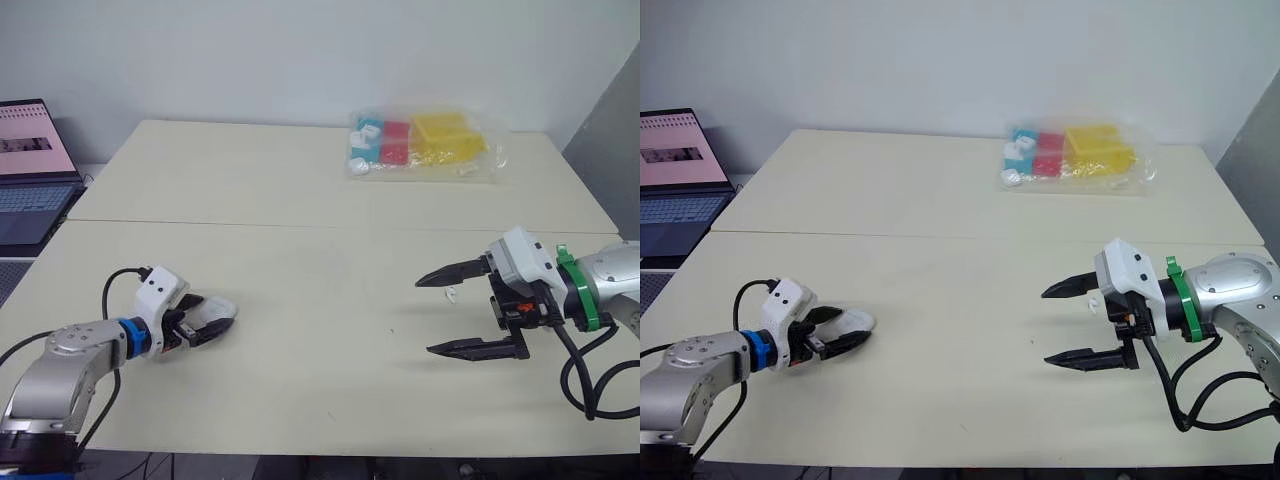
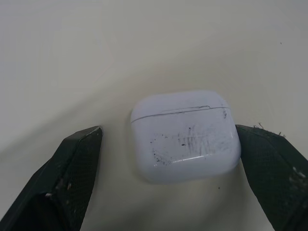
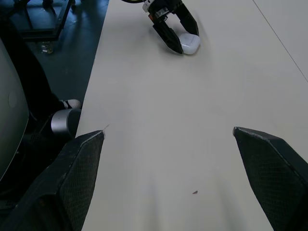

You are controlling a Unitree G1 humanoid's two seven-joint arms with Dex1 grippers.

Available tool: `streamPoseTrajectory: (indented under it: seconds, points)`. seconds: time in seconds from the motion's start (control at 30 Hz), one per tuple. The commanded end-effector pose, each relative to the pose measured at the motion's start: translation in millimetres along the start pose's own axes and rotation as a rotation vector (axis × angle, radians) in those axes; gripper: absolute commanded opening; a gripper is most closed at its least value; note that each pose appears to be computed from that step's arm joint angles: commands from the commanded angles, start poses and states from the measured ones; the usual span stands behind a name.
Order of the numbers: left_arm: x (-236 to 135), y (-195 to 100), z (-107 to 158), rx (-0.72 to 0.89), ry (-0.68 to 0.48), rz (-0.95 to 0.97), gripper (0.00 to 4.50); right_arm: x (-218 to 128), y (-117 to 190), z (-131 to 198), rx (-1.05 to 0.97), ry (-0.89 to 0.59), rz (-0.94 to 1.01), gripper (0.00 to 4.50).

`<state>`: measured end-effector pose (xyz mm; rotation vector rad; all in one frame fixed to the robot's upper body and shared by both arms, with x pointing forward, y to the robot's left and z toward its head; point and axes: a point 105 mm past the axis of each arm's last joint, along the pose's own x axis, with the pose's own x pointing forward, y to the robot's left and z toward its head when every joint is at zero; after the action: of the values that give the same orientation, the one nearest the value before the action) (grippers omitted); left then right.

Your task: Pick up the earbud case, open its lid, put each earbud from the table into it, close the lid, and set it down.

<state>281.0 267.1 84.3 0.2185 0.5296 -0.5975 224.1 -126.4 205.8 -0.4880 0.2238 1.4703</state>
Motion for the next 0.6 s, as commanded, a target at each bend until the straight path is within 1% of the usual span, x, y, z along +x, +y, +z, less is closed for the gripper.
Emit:
streamPoseTrajectory:
  seconds: [0.03, 0.07, 0.2, 0.3, 0.4, 0.47, 0.53, 0.57, 0.6]
  points:
    - [5.0, -3.4, -12.2, -0.015, 0.054, -0.037, 4.09, -0.5, 0.1, 5.5, -0.036, -0.01, -0.001, 4.5]
    - [5.1, -3.0, -12.2, -0.013, 0.054, -0.035, 3.9, -0.3, 0.4, 5.5, -0.035, -0.01, 0.0, 4.5]
    - [5.5, -8.4, -16.2, -0.025, 0.07, -0.07, 2.78, -1.1, 0.4, 5.9, -0.048, -0.008, -0.013, 4.5]
    - [5.9, -15.4, -12.9, -0.008, 0.049, -0.111, 2.78, -2.6, -2.7, 4.7, -0.053, -0.003, -0.042, 4.5]
    - [9.0, -29.2, -2.9, 0.057, 0.011, -0.186, 2.78, -4.4, -6.3, 2.4, -0.031, -0.008, -0.077, 4.5]
    - [13.3, -41.3, 4.4, 0.128, -0.014, -0.243, 2.78, -4.9, -8.0, 2.3, 0.0, -0.031, -0.102, 4.5]
    - [18.1, -54.5, 17.0, 0.168, -0.074, -0.292, 2.78, -4.8, -8.9, 2.5, 0.037, -0.056, -0.125, 4.5]
    - [21.8, -64.6, 28.9, 0.197, -0.127, -0.323, 2.78, -4.2, -9.7, 2.6, 0.061, -0.073, -0.145, 4.5]
    - [28.8, -81.9, 48.1, 0.25, -0.211, -0.368, 2.78, -2.9, -12.3, -0.6, 0.111, -0.081, -0.193, 4.5]
